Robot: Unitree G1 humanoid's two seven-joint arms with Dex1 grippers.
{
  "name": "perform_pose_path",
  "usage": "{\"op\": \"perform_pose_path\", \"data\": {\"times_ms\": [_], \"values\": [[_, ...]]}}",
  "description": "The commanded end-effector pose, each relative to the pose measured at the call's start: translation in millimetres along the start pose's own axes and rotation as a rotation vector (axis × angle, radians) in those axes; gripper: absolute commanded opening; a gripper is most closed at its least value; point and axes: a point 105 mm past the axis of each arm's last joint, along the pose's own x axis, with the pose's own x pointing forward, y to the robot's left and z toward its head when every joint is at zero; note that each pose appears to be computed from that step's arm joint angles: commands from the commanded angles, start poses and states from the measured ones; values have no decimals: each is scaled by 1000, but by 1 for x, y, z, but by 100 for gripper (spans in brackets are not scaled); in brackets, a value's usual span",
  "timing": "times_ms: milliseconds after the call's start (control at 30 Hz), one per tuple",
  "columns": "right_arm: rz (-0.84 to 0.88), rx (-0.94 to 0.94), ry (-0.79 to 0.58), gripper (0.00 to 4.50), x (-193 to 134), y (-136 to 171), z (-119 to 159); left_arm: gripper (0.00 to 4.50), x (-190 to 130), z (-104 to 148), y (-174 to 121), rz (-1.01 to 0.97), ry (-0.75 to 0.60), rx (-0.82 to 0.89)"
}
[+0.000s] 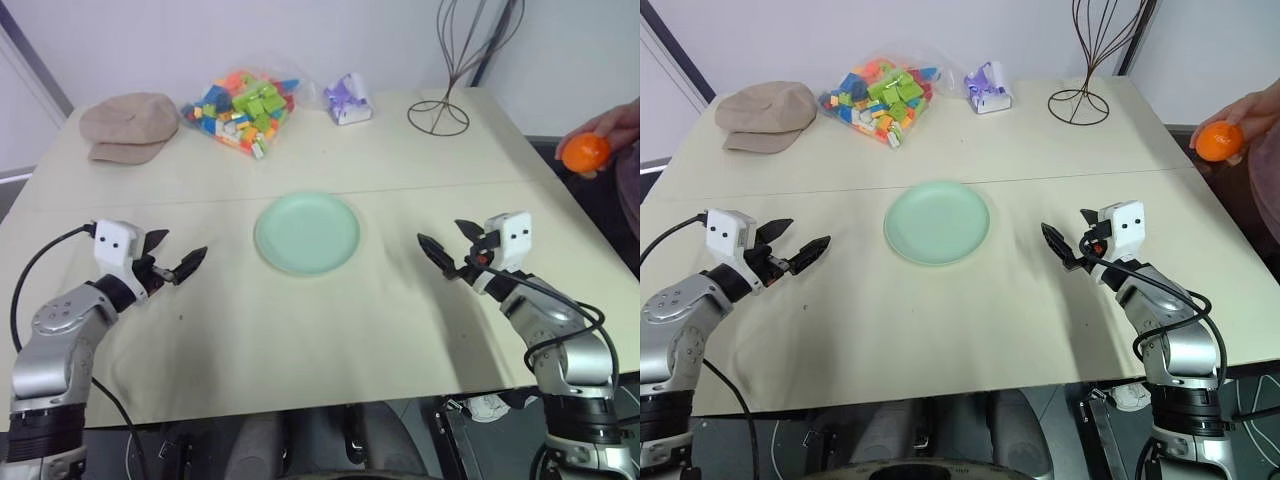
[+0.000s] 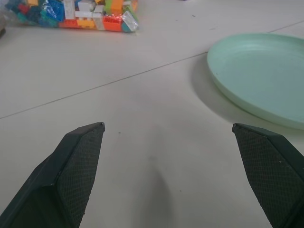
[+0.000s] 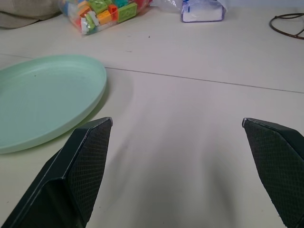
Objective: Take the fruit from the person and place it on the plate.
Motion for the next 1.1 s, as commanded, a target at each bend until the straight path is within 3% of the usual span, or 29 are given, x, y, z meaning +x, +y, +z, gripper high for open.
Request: {"op": "perform_pose_path", "data": {"times_ms": [33,1100], "values": [[-23,-19,-52,447,-2,-6,13,450,1,14,-5,-33,-56,-17],[-20,-17,-44,447,-1,-5,10,450,-3,16,1,15,-42,26]]}}
